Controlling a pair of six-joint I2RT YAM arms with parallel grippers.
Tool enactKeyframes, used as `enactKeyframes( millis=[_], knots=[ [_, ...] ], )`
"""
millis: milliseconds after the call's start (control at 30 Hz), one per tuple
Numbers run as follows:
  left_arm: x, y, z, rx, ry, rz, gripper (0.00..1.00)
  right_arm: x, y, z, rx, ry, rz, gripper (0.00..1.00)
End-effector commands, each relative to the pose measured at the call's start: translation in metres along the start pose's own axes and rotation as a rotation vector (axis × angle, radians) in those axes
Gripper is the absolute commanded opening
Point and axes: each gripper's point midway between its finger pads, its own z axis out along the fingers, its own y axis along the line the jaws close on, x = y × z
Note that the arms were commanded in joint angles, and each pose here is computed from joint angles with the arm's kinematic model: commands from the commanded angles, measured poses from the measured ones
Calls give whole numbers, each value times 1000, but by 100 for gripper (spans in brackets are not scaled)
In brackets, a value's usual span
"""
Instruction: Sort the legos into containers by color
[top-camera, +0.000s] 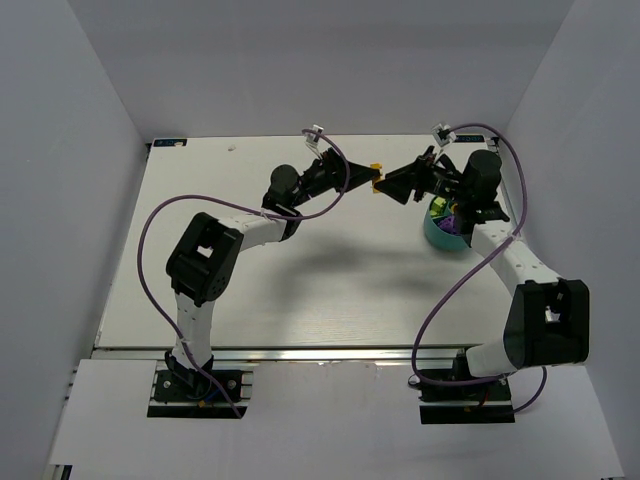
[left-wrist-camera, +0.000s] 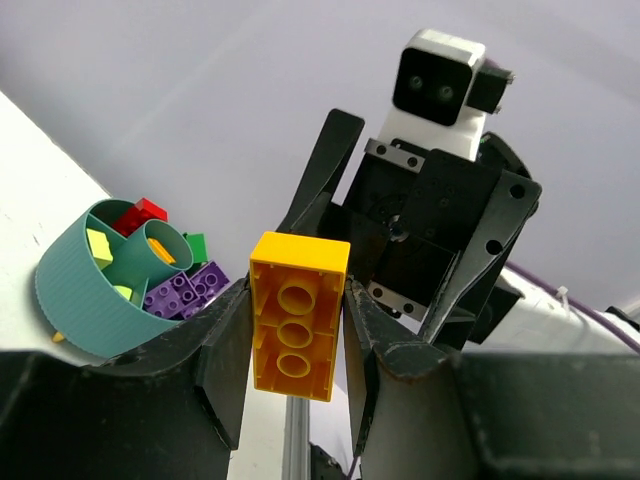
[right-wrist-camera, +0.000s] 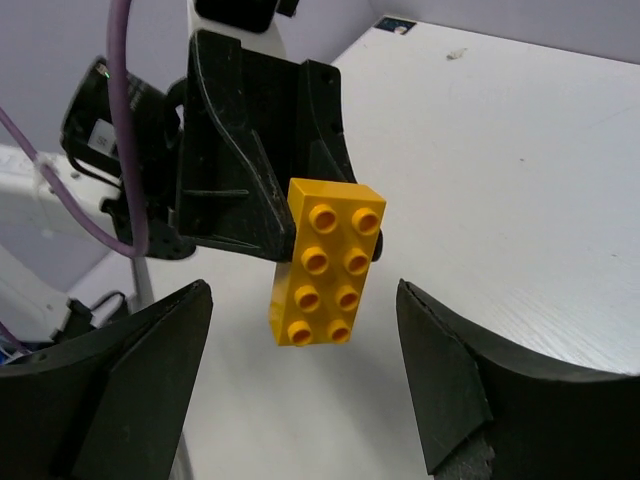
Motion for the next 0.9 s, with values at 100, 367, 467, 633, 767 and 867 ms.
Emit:
enactKeyframes(
  millis=[100, 367, 467, 633, 767, 867],
  knots=[
    [-10, -27, 11, 56, 12, 118, 0, -41, -18, -34, 95, 2, -206, 78],
    [-4, -29, 16, 110, 9, 110, 0, -22, 1, -39, -57, 62, -104, 74],
    [-4, -31, 16, 114, 10, 114, 0, -15, 9, -30, -97, 82, -91, 76],
    [-1, -30, 15, 112, 11, 113, 0, -15, 9, -18, -129, 97, -77, 76],
    [1, -34, 15, 115, 13, 116, 0, -13, 7, -8, -137, 107, -70, 73],
    [2, -34, 15, 116, 18, 116, 0, -15, 5, -4, -142, 107, -75, 67]
  ],
)
